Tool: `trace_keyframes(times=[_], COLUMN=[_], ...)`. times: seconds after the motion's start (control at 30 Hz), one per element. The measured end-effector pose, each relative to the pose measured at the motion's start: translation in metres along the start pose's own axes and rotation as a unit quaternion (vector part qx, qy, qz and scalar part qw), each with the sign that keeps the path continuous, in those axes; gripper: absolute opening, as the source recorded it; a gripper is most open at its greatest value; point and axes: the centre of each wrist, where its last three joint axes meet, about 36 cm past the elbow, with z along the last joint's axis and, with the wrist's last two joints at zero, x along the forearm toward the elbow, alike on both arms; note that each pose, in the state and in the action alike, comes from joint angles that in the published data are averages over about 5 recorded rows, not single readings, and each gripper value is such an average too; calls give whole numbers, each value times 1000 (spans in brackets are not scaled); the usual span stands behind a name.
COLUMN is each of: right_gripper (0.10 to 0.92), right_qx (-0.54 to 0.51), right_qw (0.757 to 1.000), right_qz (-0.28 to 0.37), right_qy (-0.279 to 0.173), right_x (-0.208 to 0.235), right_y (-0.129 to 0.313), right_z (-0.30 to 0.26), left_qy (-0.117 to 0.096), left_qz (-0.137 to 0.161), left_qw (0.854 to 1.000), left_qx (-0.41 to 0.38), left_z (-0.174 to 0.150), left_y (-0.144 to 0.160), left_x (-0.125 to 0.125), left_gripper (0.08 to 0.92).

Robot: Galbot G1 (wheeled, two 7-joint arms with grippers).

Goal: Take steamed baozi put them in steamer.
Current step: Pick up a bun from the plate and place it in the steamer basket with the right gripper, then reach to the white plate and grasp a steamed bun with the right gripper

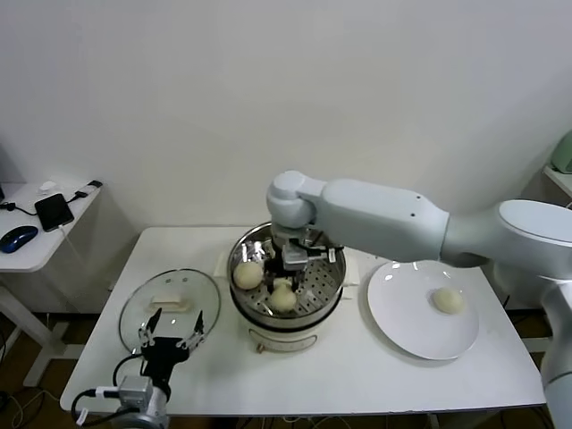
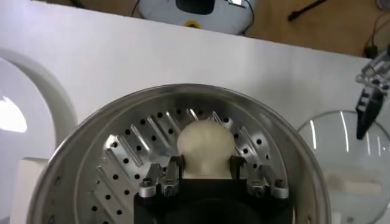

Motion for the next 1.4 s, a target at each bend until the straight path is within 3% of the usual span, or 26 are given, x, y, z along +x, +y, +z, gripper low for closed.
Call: trace_keyframes(times=[0.13,0.37,0.5,0.67,0.8,0.93,1.17,1.4], right_gripper=[539,729,808,822,823,823,823,823], right_qx=[5,-30,-92,-215,-342,-465,-612,-670], right_qw=[1000,999,996,976,937,880,785,736], right_qz=[-3,-9,-2,31,65,84,89,76], right_qy=[1,8,15,23,28,34,49,60], right_x=[-3,6,24,59,88,108,102,64], right_y=[-1,5,21,62,113,179,288,359], right_z=[-3,-7,-1,10,15,14,1,-9], left_qy=[0,1,2,4,5,4,4,5], left_qz=[0,3,6,10,14,19,29,36], left_qw=[1000,1000,1000,1000,1000,1000,999,998], left_qx=[0,1,2,6,14,22,37,48], left_z=[0,0,-2,-4,-6,-8,-8,-9], left_y=[0,-1,-2,-1,1,3,4,0], left_x=[0,0,1,4,6,7,8,12], left_gripper=[823,823,823,823,823,823,823,823])
